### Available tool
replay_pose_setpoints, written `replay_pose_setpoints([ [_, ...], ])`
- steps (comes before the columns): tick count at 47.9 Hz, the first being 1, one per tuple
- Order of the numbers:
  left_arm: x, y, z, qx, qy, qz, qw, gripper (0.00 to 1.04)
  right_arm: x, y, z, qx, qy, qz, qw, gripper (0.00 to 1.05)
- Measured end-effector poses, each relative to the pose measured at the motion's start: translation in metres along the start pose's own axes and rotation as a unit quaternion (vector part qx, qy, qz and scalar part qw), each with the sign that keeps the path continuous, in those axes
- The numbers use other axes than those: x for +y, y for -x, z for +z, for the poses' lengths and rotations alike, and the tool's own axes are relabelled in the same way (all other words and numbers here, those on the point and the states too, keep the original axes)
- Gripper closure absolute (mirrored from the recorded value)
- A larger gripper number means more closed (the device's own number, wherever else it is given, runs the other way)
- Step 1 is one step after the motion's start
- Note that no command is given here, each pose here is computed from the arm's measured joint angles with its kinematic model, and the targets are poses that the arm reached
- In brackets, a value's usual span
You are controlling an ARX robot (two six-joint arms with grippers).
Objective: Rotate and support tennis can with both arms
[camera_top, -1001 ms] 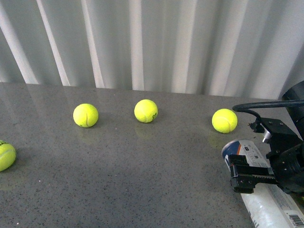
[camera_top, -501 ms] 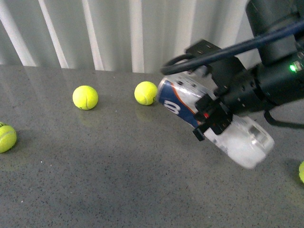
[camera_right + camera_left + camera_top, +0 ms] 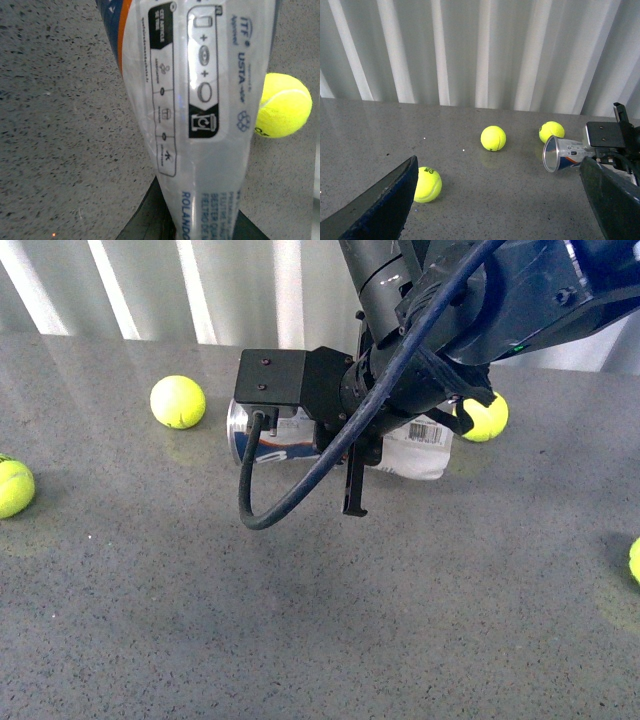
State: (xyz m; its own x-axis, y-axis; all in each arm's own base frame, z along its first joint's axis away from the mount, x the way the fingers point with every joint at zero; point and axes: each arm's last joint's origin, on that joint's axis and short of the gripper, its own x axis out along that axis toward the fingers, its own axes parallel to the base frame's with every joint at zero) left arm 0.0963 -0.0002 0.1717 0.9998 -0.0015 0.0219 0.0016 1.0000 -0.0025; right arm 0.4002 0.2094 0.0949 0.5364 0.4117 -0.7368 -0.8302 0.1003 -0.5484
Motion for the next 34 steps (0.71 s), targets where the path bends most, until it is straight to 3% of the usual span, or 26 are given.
replay_pose_setpoints([
  [17,0.000,0.000,0.000,0.000,0.000,0.000,1.000,0.07,0.013,-0.022,-0.002,-0.009,-0.004,0.013,1.000,0.98],
  [31,0.000,0.000,0.000,0.000,0.000,0.000,1.000,0.07,0.041,-0.026,-0.010,-0.014,-0.021,0.030,0.999,0.46],
  [34,0.000,0.000,0.000,0.000,0.000,0.000,1.000,0.07,0.043,-0.026,-0.011,-0.015,-0.025,0.029,0.999,0.39],
])
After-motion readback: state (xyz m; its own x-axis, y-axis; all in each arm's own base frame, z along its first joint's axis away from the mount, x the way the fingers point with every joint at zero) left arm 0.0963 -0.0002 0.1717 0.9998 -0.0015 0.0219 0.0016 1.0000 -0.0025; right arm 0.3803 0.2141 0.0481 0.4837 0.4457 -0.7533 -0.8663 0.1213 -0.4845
